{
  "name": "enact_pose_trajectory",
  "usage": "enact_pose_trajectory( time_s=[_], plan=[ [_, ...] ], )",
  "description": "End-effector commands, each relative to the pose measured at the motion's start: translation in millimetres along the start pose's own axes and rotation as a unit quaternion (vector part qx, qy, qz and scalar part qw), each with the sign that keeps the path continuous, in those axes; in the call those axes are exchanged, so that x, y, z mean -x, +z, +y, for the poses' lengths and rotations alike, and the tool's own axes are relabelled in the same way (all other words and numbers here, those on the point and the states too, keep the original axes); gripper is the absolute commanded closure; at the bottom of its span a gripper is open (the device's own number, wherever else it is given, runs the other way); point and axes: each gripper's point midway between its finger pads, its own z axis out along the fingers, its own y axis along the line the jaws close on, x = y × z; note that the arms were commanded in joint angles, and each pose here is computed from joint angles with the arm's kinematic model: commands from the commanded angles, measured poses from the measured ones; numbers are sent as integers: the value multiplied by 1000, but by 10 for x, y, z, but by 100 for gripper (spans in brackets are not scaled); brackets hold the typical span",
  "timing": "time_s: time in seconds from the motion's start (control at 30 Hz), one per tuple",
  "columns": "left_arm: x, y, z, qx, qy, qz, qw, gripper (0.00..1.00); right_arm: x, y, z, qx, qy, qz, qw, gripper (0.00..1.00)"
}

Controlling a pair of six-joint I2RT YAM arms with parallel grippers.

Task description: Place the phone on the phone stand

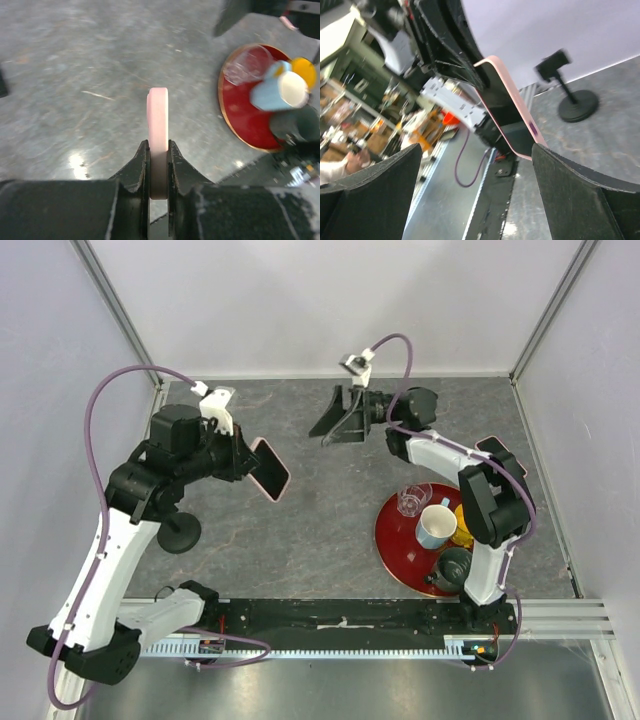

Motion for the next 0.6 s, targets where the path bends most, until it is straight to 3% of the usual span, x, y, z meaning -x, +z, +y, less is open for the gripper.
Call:
enact_pose_trajectory(
  time_s=[0.0, 0.1, 0.13, 0.17, 0.2, 0.27, 0.37, 0.57],
  plan=[
    [515, -158, 458, 141, -21, -106, 984, 98, 403, -265, -94, -19, -134, -85, 987, 2],
    [629, -125, 713, 186, -38, -120, 974, 98, 489, -391, -590, -115, -93, -107, 983, 2],
    [697, -121, 758, 191, -41, -130, 972, 98, 548, -428, -649, -150, -112, -108, 976, 2],
    [720, -109, 826, 198, -47, -131, 970, 98, 412, -525, -953, -220, -98, -77, 967, 2],
    [744, -81, 972, 215, -58, -131, 966, 98, 498, -662, -1152, -294, -109, -90, 945, 2],
    [818, -15, 1078, 209, -60, -139, 966, 98, 472, -793, -1256, -344, -106, -80, 929, 2],
    [861, 73, 1387, 221, -67, -142, 962, 98, 471, -953, -1382, -378, -101, -89, 916, 2],
    [1008, 314, 1927, 265, -44, -142, 953, 98, 444, -955, -1394, -373, -122, -79, 916, 2]
  ],
)
